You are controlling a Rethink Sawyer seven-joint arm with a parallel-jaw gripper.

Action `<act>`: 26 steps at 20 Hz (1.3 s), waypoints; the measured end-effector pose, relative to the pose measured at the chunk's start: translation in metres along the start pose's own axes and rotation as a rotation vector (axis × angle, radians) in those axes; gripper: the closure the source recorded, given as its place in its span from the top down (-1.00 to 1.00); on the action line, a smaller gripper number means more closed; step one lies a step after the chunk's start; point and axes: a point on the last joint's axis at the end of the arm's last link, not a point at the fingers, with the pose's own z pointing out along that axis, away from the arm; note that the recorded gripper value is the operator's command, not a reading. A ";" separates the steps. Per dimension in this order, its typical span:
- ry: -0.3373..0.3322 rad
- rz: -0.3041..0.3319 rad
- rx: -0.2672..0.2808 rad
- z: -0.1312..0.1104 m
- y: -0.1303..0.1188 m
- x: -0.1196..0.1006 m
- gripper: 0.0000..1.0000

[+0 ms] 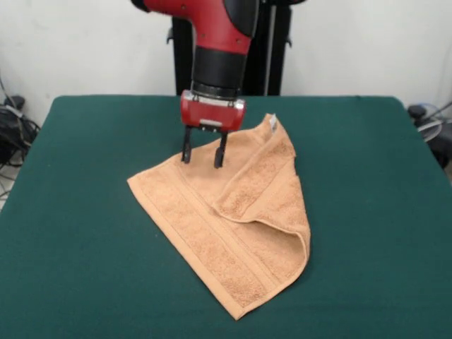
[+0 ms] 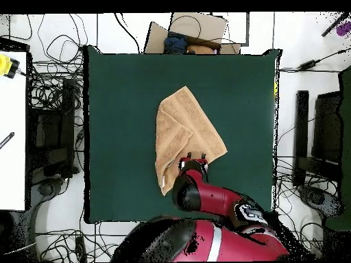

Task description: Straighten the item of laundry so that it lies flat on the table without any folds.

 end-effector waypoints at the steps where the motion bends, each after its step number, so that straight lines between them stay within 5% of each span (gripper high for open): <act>1: 0.004 -0.003 -0.004 0.003 0.003 0.002 1.00; 7: 0.012 -0.048 -0.028 0.006 0.031 0.005 1.00; 14: 0.066 -0.046 -0.046 -0.037 0.064 -0.037 1.00; 26: 0.080 -0.022 -0.086 -0.058 0.078 -0.067 1.00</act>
